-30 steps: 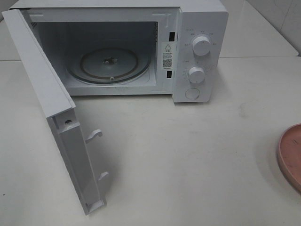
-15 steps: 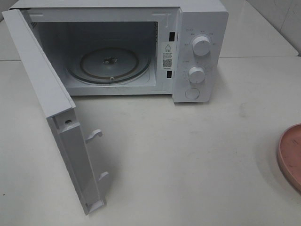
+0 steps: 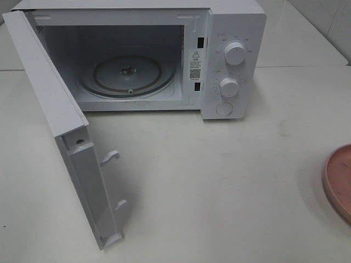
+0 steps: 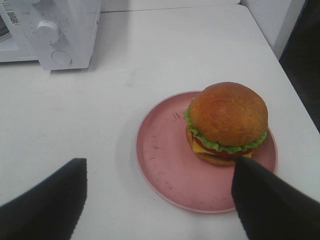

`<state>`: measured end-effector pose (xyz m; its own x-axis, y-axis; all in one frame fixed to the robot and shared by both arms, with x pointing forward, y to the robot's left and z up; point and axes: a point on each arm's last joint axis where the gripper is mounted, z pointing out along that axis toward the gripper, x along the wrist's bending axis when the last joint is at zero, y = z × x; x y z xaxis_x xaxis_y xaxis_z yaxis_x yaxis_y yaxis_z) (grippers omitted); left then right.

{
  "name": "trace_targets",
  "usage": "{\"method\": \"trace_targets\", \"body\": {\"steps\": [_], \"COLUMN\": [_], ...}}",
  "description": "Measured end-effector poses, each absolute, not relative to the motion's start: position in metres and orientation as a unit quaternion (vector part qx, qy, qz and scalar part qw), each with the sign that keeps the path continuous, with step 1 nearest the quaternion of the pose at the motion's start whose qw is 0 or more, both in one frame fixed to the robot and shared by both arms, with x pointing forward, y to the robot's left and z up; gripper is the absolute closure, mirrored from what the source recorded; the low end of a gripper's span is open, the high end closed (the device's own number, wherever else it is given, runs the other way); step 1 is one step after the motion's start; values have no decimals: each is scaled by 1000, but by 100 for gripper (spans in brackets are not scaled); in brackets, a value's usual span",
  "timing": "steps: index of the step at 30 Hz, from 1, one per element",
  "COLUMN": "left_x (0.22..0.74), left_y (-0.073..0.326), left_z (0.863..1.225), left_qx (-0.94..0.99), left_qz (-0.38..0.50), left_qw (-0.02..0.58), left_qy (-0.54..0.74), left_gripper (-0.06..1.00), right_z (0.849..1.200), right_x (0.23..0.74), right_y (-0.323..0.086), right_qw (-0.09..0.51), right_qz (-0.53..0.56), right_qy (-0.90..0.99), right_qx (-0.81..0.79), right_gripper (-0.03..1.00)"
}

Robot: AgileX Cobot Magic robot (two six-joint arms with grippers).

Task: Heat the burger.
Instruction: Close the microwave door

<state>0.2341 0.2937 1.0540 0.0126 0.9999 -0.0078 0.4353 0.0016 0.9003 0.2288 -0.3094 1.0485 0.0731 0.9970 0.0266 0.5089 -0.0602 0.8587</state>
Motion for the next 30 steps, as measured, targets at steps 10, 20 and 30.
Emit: {"method": "trace_targets", "body": {"steps": [10, 20, 30], "left_x": [234, 234, 256], "left_y": [294, 294, 295], "left_z": [1054, 1056, 1062], "left_qx": [601, 599, 610], "left_qz": [371, 374, 350], "left_qw": [381, 385, 365], "left_qy": [597, 594, 611], "left_gripper": [-3, -2, 31], "right_z": [1048, 1048, 1048], "right_x": [229, 229, 229], "right_y": [-309, -309, -309], "right_qw": [354, 354, 354], "right_qz": [345, 345, 345], "right_qy": [587, 587, 587], "right_qx": [641, 641, 641], "right_gripper": [20, 20, 20]}}
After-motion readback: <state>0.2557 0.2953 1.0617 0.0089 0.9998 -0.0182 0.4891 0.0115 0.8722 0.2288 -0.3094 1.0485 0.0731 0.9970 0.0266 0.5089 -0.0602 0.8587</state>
